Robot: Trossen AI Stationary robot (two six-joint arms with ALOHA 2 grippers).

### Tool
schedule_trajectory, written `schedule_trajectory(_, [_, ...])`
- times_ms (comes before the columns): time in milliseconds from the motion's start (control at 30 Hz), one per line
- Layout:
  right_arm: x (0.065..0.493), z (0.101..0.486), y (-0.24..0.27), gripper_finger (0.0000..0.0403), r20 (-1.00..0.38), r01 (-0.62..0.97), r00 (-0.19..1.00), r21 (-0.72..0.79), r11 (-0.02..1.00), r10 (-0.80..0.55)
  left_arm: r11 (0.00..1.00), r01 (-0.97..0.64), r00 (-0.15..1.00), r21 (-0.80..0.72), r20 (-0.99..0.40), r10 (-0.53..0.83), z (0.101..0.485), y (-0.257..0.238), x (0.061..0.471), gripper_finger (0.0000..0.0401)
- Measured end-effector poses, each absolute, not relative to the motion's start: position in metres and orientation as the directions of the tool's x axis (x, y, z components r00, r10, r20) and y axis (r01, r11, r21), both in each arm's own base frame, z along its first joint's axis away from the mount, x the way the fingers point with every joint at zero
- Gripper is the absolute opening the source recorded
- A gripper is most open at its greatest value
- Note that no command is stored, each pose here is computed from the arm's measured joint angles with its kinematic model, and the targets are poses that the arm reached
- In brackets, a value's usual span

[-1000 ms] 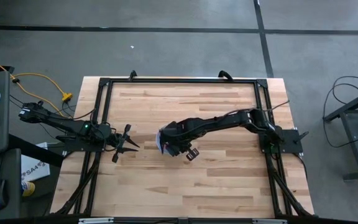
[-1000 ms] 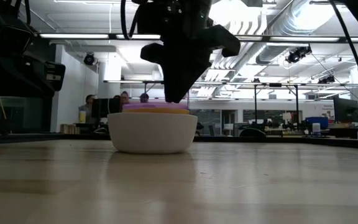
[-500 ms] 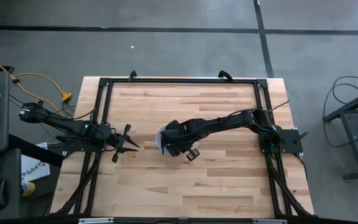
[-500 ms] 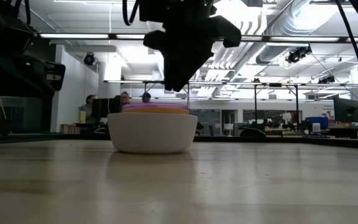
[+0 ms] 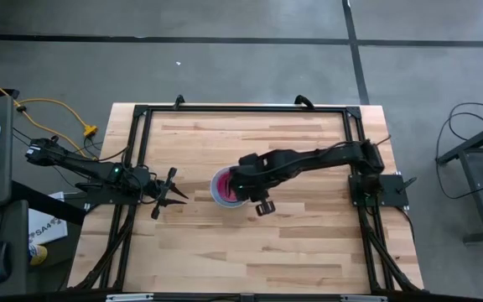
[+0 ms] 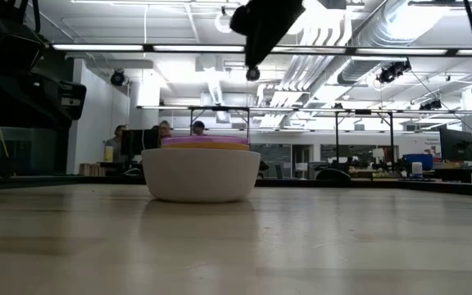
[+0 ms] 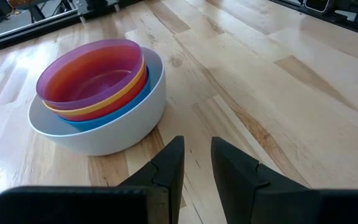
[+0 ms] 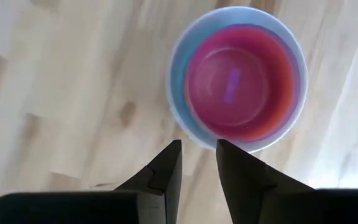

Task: Nest bowls inside each other
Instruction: Return to Home Position

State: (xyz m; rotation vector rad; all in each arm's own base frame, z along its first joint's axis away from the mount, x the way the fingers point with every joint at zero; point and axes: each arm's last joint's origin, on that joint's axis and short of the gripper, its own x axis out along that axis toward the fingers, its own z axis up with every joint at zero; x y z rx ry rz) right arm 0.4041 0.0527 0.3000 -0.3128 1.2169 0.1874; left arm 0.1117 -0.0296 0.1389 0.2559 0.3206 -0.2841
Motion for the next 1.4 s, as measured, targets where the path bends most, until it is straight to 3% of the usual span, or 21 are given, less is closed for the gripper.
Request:
schedule_trajectory(200, [0.377, 0.314, 0.049, 0.0094, -0.912, -0.186, 0.408, -0.032, 0.982, 0.048, 0.928, 0.313, 0.910, 0.201, -0.344, -0.232, 0.139, -0.030, 0.112, 0.0081])
schedule_trajectory(433, [0.324, 0.301, 0.041, 0.0094, -0.804, -0.084, 0.592, -0.001, 0.996, 0.049, 0.928, 0.313, 0.910, 0.201, -0.344, -0.232, 0.139, -0.030, 0.112, 0.0081])
schedule_trajectory(867, [0.246, 0.258, 0.032, 0.0094, -0.680, -0.017, 0.730, 0.083, 0.996, 0.069, 0.928, 0.313, 0.910, 0.201, -0.344, -0.232, 0.139, -0.030, 0.112, 0.0081])
schedule_trajectory(1400, [0.206, 0.239, 0.026, 0.0094, -0.585, 0.031, 0.810, 0.089, 0.996, 0.027, 0.928, 0.313, 0.910, 0.201, -0.343, -0.232, 0.139, -0.030, 0.112, 0.0081])
